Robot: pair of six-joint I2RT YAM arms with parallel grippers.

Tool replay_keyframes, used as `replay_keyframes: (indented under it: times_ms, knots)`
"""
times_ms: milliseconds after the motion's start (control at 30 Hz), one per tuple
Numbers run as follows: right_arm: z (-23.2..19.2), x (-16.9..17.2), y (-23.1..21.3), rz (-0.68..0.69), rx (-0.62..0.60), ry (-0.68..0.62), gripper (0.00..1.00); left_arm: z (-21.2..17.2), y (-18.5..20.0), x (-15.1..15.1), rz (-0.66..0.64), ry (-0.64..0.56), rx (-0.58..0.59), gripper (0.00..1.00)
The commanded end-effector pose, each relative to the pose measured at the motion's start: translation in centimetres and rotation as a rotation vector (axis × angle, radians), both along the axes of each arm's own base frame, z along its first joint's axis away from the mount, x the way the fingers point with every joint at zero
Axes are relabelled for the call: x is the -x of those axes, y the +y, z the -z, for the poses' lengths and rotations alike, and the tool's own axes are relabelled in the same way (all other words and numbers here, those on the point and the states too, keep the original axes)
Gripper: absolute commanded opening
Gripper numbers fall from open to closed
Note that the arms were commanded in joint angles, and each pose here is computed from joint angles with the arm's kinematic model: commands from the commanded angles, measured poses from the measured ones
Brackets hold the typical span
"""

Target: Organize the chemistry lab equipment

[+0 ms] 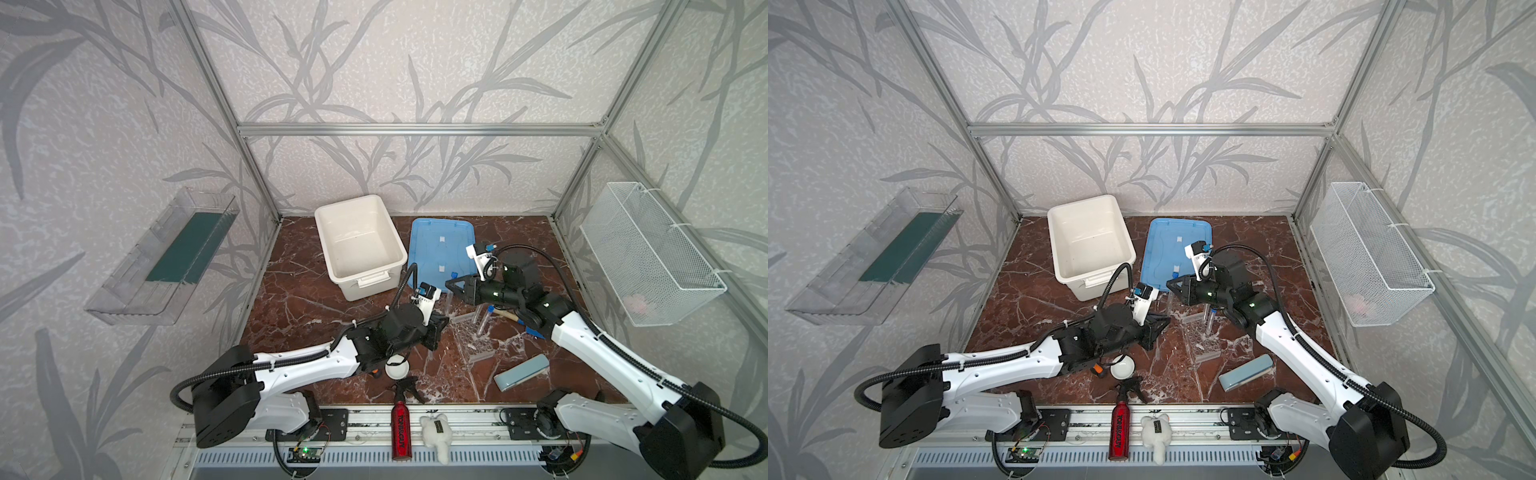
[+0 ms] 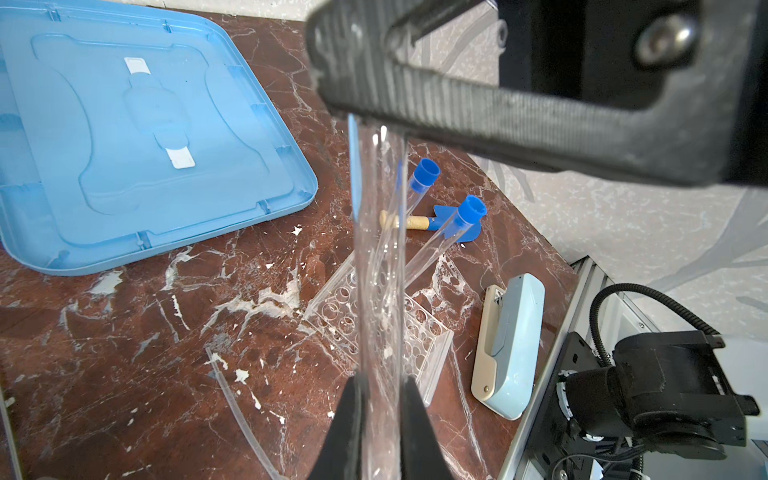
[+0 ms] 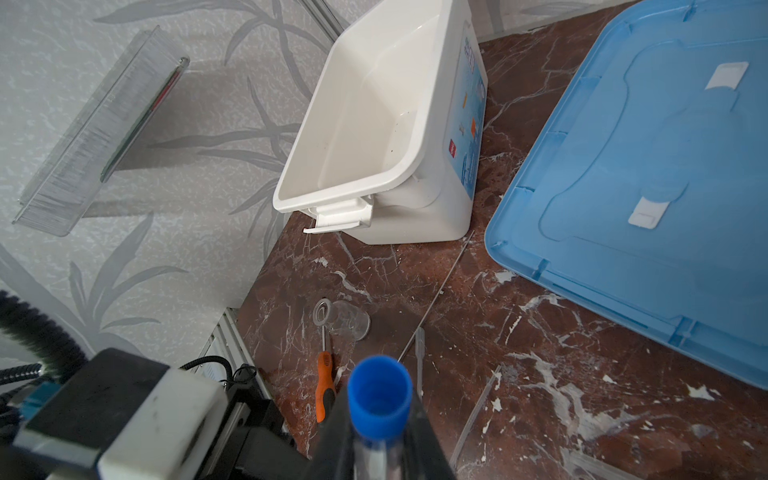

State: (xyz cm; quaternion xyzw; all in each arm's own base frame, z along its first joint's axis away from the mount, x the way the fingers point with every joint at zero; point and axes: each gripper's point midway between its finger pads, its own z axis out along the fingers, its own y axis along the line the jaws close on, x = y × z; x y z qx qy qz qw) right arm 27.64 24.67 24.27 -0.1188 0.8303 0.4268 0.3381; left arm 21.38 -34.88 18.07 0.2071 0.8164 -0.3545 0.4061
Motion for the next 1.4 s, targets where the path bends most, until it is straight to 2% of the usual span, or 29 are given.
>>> replay_keyframes:
  times_ms: [0, 100, 133, 267, 333, 367, 533, 633, 933, 1100, 1200, 1367]
  knots:
    - [-1.1, 0.3, 0.4, -0.013, -0.039, -0.013, 0.15, 0.0, -0.1, -0.4, -0.018, -0.005, -0.01, 0.1]
    - [-1.1, 0.3, 0.1, -0.002, -0.032, -0.024, 0.11, 0.1, -0.2, -0.5, -0.029, -0.002, -0.008, 0.15]
    - [-1.2, 0.3, 0.0, 0.003, -0.031, -0.029, 0.11, 0.0, -0.2, -0.6, -0.029, -0.005, -0.005, 0.22]
    - [-1.9, 0.6, -0.8, 0.017, -0.006, -0.096, 0.1, -0.6, -0.4, -0.5, -0.027, 0.003, 0.027, 0.74]
    - [-2.2, 1.0, -1.7, 0.033, 0.044, -0.158, 0.1, -1.0, -0.7, -0.5, -0.03, 0.017, 0.048, 0.95]
    - [-2.4, 1.1, -2.3, 0.046, 0.083, -0.197, 0.1, -1.2, -0.9, -0.4, -0.02, 0.02, 0.059, 0.99]
    - [-2.2, 2.4, -5.4, 0.098, 0.276, -0.375, 0.09, -2.5, -2.2, -0.2, 0.01, 0.053, 0.139, 0.99]
    - [-1.8, 3.1, -6.9, 0.129, 0.334, -0.439, 0.09, -3.0, -3.3, 0.1, 0.048, 0.065, 0.165, 0.99]
    - [1.2, 3.7, -9.0, 0.202, 0.372, -0.431, 0.09, -1.8, -4.9, -0.3, 0.062, 0.115, 0.17, 0.99]
    - [2.6, 3.4, -11.6, 0.317, 0.453, -0.424, 0.09, -0.7, -4.5, -0.9, -0.021, 0.172, 0.195, 0.99]
    - [3.0, 3.3, -12.2, 0.369, 0.435, -0.436, 0.09, -0.1, -4.0, -1.4, -0.053, 0.167, 0.177, 0.99]
    - [4.0, 3.2, -12.5, 0.411, 0.393, -0.475, 0.09, 0.1, -4.9, -1.2, -0.015, 0.181, 0.177, 0.99]
